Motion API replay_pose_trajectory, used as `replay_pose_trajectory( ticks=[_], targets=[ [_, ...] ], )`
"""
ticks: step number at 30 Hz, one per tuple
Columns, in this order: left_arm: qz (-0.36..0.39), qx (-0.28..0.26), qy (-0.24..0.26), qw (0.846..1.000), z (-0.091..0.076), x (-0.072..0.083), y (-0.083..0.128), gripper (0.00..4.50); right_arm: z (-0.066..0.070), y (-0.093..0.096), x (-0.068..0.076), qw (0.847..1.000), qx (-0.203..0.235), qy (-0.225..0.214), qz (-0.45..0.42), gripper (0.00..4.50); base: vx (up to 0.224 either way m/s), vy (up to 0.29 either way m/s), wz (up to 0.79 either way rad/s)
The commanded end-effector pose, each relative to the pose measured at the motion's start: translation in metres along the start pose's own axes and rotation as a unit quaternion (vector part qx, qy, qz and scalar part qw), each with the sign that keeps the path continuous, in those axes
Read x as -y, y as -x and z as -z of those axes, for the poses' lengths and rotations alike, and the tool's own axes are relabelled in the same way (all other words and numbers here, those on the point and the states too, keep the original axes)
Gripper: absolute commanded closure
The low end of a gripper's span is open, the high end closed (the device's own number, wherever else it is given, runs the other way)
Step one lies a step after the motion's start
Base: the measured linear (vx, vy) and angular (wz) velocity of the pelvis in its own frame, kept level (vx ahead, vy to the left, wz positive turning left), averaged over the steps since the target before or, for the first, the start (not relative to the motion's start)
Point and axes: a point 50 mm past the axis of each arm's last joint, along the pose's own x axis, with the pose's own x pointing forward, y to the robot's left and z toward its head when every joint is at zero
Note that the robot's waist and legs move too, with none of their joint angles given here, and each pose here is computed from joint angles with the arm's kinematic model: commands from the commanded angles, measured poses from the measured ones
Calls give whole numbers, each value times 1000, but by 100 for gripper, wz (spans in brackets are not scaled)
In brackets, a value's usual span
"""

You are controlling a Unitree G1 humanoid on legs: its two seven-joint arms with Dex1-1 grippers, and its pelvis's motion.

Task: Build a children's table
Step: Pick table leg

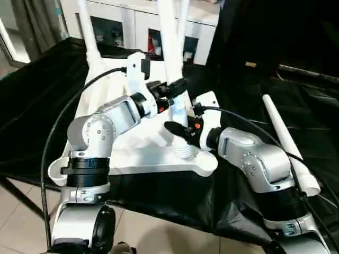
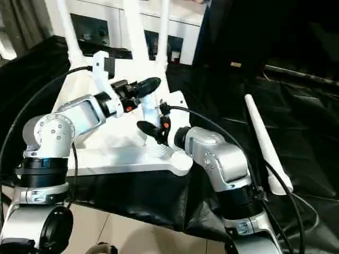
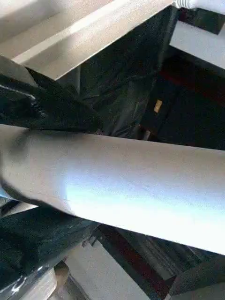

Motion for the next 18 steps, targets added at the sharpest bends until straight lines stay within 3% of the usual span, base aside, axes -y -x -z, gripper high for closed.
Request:
replay_pose_trajectory(
  ticks=[1, 2, 5, 6, 10, 13, 18],
  targets=[
    [34, 8, -10, 999, -5, 11, -5, 255, -5, 1, -2, 1000, 7, 22, -4, 227, 0, 0, 0],
    [39, 8, -9, 999, -5, 11, -5, 255, -5, 2, -2, 1000, 9, 20, -12, 192, 0, 0, 0],
    [55, 6, -8, 998, -9, 11, -1, 255, -12, 10, 3, 998, 26, -20, -46, 183, 0, 0, 0],
    [56, 6, -9, 998, -9, 11, -1, 261, -13, 11, 3, 998, 27, -22, -49, 159, 0, 0, 0],
    [80, -8, -43, 996, -15, 11, 4, 265, -16, 28, 7, 994, 12, -22, -109, 146, 0, 0, 0],
    [117, -29, -65, 991, -15, 13, 9, 265, -15, 38, 7, 986, -10, -56, -154, 146, 0, 0, 0],
    [206, -67, -69, 974, -15, 21, 24, 266, -4, 47, 0, 975, -51, -76, -202, 146, 0, 0, 0]
  ],
)
